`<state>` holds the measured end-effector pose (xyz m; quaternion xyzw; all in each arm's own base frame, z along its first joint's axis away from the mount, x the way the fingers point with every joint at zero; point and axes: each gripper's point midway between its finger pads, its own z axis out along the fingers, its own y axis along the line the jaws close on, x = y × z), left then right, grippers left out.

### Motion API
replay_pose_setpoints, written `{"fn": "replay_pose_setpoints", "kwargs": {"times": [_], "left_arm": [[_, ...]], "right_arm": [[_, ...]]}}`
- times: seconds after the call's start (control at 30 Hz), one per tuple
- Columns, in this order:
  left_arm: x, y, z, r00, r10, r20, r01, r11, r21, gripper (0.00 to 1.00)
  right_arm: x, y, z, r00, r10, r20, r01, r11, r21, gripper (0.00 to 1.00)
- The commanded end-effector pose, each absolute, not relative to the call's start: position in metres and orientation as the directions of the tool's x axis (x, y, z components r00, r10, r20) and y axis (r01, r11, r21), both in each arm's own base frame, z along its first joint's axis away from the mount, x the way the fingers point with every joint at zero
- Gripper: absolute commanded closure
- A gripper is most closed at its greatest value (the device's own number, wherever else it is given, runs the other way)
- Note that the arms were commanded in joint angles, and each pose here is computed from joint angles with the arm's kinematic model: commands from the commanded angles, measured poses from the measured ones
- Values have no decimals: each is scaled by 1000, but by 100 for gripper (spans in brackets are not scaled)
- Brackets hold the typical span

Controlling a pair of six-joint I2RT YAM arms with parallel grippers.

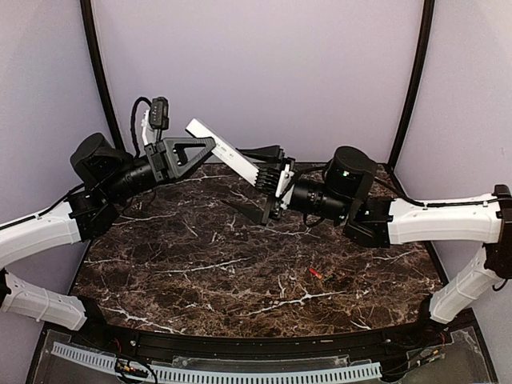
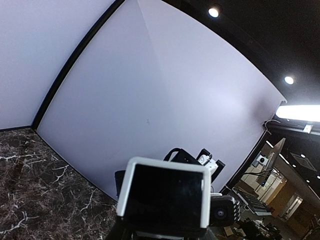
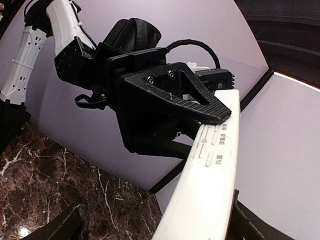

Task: Load the batteries into the remote control
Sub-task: Remove the battery cover from the remote control.

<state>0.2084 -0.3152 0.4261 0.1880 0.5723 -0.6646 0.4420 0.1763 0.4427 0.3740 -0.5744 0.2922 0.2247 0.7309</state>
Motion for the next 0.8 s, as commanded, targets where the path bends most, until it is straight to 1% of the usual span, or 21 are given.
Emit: {"fn": "replay_pose_setpoints", "kwargs": {"times": [0.0,0.07,0.13,0.2,0.3,0.37,0.4,0.5,0.57,0.77], "left_arm": [[196,-309,458,-525,-407,-748,825,-25,-565,100],[198,-309,456,-524,-408,-748,823,-17,-568,100],[198,-308,456,-520,-411,-749,824,-12,-566,100],[198,-308,457,-517,-413,-750,826,-10,-564,100],[198,-308,458,-518,-413,-749,826,-15,-563,100],[197,-308,458,-516,-413,-750,828,-15,-561,100],[197,-308,458,-516,-410,-752,828,-16,-560,100],[194,-309,462,-512,-404,-758,836,-30,-549,100],[193,-309,463,-515,-402,-758,836,-37,-548,100],[195,-311,460,-523,-396,-755,831,-37,-555,100]], "right_arm": [[168,441,417,807,61,-587,-568,350,-745,16],[167,441,419,816,60,-576,-554,368,-747,15],[168,440,421,818,54,-572,-546,385,-744,10],[168,439,424,821,51,-569,-538,402,-741,8],[167,437,428,823,56,-565,-534,418,-735,8],[165,438,428,825,64,-562,-534,413,-737,9],[164,439,427,824,66,-563,-538,406,-739,12],[165,442,427,816,65,-574,-548,402,-734,32],[168,443,427,807,58,-588,-557,407,-724,43],[164,443,425,803,56,-594,-566,386,-728,68]]}}
